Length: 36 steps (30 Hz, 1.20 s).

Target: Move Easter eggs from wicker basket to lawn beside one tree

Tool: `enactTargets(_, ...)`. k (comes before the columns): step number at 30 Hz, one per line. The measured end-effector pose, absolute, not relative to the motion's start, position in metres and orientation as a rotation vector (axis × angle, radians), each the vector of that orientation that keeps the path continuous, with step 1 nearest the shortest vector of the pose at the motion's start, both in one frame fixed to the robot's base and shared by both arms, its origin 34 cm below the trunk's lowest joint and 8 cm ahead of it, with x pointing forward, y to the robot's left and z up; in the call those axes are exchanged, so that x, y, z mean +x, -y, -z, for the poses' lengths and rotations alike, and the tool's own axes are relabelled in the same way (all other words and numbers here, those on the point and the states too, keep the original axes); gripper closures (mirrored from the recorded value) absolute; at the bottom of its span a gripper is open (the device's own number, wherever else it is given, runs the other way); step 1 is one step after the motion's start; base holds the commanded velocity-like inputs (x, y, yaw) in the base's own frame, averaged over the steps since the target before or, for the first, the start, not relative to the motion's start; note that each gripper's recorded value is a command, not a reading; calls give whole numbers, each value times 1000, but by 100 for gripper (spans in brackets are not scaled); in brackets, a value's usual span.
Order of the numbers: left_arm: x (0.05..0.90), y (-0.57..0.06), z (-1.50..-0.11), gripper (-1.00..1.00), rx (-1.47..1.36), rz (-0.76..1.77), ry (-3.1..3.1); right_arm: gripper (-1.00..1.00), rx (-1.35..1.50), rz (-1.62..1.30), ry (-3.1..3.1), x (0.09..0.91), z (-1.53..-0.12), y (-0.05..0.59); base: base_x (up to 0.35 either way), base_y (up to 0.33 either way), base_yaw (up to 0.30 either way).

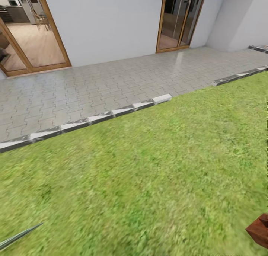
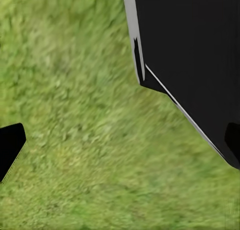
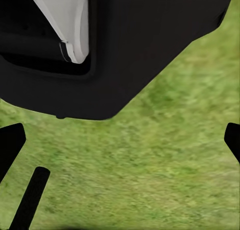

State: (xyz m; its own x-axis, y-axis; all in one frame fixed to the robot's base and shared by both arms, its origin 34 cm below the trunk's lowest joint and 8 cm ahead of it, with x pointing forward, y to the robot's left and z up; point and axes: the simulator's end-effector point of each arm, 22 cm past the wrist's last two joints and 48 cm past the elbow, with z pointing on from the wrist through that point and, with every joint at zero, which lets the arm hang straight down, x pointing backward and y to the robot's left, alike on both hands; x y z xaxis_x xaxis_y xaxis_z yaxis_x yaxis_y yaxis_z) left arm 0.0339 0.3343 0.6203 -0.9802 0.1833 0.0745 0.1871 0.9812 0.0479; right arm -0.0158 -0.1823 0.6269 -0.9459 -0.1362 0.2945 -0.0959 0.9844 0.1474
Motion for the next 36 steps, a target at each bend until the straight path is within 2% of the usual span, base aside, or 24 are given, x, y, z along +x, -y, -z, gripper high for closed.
enactTargets(19, 44, -332, -618, -100, -299, 79, 3082, -100, 173, 187, 2849, -6, -623, 182, 0, 0, -131)
enactTargets(36, 53, -333, -616, -100, -305, 84, 3107, -100, 177, 186, 2876, 4, -620, 182, 0, 0, -13)
